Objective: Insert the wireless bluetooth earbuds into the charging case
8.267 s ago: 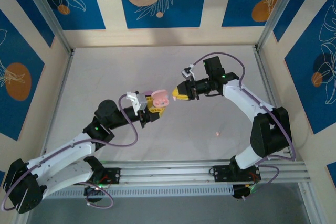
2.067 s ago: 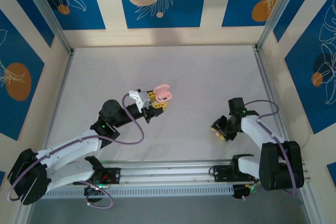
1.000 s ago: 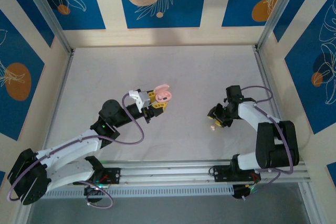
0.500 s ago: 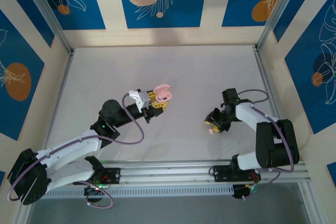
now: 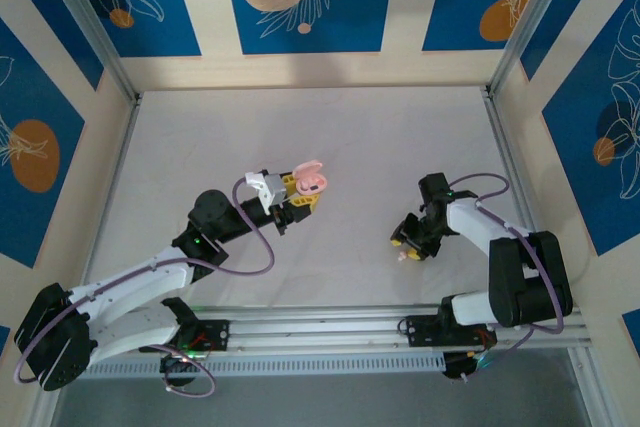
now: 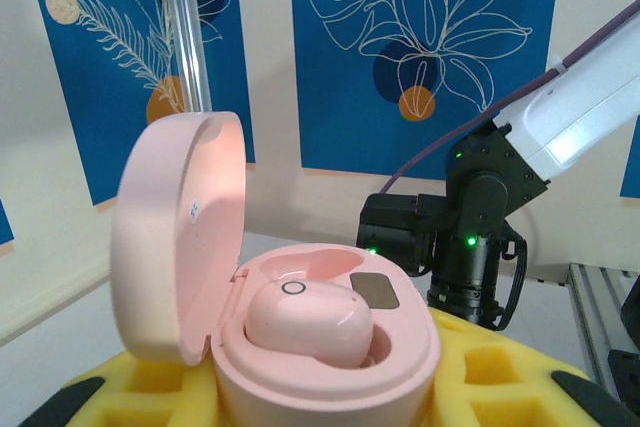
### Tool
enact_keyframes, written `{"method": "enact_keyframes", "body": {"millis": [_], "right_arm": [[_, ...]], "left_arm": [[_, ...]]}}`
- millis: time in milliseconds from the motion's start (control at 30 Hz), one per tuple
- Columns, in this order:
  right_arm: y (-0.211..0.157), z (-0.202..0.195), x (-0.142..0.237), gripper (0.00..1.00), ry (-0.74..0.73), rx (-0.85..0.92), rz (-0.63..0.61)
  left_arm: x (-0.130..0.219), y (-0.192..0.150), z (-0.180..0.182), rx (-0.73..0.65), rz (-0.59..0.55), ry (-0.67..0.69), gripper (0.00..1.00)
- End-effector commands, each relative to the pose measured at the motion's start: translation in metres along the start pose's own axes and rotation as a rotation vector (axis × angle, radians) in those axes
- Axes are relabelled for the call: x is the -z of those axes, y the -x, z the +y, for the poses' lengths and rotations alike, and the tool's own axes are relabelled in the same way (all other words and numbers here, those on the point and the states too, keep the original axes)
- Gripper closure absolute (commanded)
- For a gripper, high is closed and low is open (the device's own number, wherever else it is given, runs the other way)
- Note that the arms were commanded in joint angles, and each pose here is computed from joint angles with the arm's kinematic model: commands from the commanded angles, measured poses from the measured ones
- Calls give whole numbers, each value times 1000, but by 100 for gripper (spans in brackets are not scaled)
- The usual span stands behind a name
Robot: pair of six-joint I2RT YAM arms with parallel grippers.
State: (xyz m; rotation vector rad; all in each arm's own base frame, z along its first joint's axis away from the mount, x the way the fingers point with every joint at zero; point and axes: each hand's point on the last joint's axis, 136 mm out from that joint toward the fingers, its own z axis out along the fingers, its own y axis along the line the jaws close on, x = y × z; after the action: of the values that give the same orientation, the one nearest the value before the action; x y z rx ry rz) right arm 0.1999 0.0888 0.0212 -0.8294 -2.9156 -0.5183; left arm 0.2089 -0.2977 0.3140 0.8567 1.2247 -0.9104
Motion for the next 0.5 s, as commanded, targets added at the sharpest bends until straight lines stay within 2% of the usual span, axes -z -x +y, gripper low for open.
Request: {"method": "enact_keyframes", "body": {"millis": [0, 467], "right_arm": [[-14, -2, 0, 56, -9, 3, 41], [-23, -11, 0, 64, -78, 26, 34]], "left_arm": [[2, 11, -4, 4, -40, -6, 68], [2, 11, -4, 13, -41, -7, 68]]}}
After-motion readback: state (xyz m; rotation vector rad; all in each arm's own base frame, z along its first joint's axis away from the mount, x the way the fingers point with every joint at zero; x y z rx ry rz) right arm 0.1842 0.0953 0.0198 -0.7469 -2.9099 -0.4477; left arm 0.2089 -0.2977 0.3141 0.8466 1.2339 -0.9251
